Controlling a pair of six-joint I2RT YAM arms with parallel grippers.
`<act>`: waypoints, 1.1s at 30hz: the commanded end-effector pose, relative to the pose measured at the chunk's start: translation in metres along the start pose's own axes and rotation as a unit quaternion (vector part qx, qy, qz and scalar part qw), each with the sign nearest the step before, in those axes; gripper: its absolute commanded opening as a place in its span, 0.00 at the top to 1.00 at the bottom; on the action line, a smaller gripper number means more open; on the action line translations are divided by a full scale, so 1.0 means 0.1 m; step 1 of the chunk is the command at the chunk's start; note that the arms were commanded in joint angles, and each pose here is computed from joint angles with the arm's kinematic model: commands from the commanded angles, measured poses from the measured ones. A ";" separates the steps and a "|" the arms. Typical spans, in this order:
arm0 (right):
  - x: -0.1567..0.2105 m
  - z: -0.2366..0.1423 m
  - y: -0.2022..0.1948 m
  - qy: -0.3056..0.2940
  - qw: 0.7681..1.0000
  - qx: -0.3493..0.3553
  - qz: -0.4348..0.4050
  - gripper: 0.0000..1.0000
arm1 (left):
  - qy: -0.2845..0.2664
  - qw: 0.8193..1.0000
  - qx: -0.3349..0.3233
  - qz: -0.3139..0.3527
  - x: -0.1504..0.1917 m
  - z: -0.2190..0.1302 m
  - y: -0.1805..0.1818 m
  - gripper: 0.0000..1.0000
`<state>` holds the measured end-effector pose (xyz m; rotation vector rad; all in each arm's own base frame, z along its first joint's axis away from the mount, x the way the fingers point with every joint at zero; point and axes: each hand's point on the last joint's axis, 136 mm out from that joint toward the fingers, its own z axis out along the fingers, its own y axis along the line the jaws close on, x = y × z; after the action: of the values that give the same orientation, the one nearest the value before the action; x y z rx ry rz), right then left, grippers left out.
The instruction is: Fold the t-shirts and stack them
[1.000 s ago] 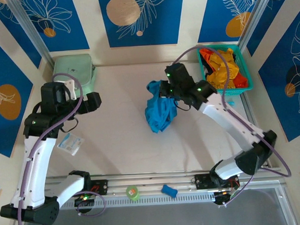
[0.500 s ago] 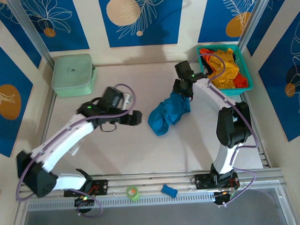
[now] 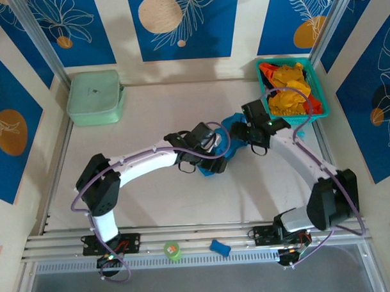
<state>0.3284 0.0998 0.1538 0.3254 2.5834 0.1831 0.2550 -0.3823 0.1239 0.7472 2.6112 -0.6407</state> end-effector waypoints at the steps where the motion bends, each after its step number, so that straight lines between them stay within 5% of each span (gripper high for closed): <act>1: 0.23 -0.16 -0.18 0.008 1.000 0.006 0.006 0.12 | -0.019 1.000 0.019 0.000 -0.15 0.07 -0.12 0.10; 6: 0.41 -0.32 -0.31 0.002 0.999 -0.019 0.037 0.14 | -0.026 0.999 -0.023 -0.002 -0.22 0.33 0.05 0.14; 10: 0.48 -0.38 -0.29 -0.001 0.998 -0.053 0.043 0.17 | -0.046 0.998 -0.045 0.016 -0.38 0.42 0.10 0.29; 12: 0.51 -0.39 -0.28 0.002 0.997 -0.062 0.038 0.18 | -0.060 0.996 -0.059 0.025 -0.48 0.39 0.12 0.42; 16: 0.59 -0.37 -0.26 0.017 0.997 -0.071 0.026 0.22 | -0.083 0.993 -0.076 0.041 -0.66 0.15 0.10 0.87; 18: 0.64 -0.35 -0.24 0.024 0.996 -0.081 0.016 0.23 | -0.091 0.991 -0.082 0.054 -0.73 -0.04 0.07 0.99; 23: 0.72 -0.33 -0.16 0.025 0.993 -0.113 -0.002 0.23 | -0.090 0.979 -0.151 0.104 -0.95 -0.61 0.16 1.00; 33: 0.79 -0.22 -0.09 0.042 0.991 -0.130 0.005 0.25 | -0.174 0.930 -0.279 0.166 -2.21 -1.22 0.68 1.00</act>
<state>0.2519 0.1035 0.1395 0.2501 2.5787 0.4956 0.4185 -0.3748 0.3330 0.6763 2.0810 -0.1554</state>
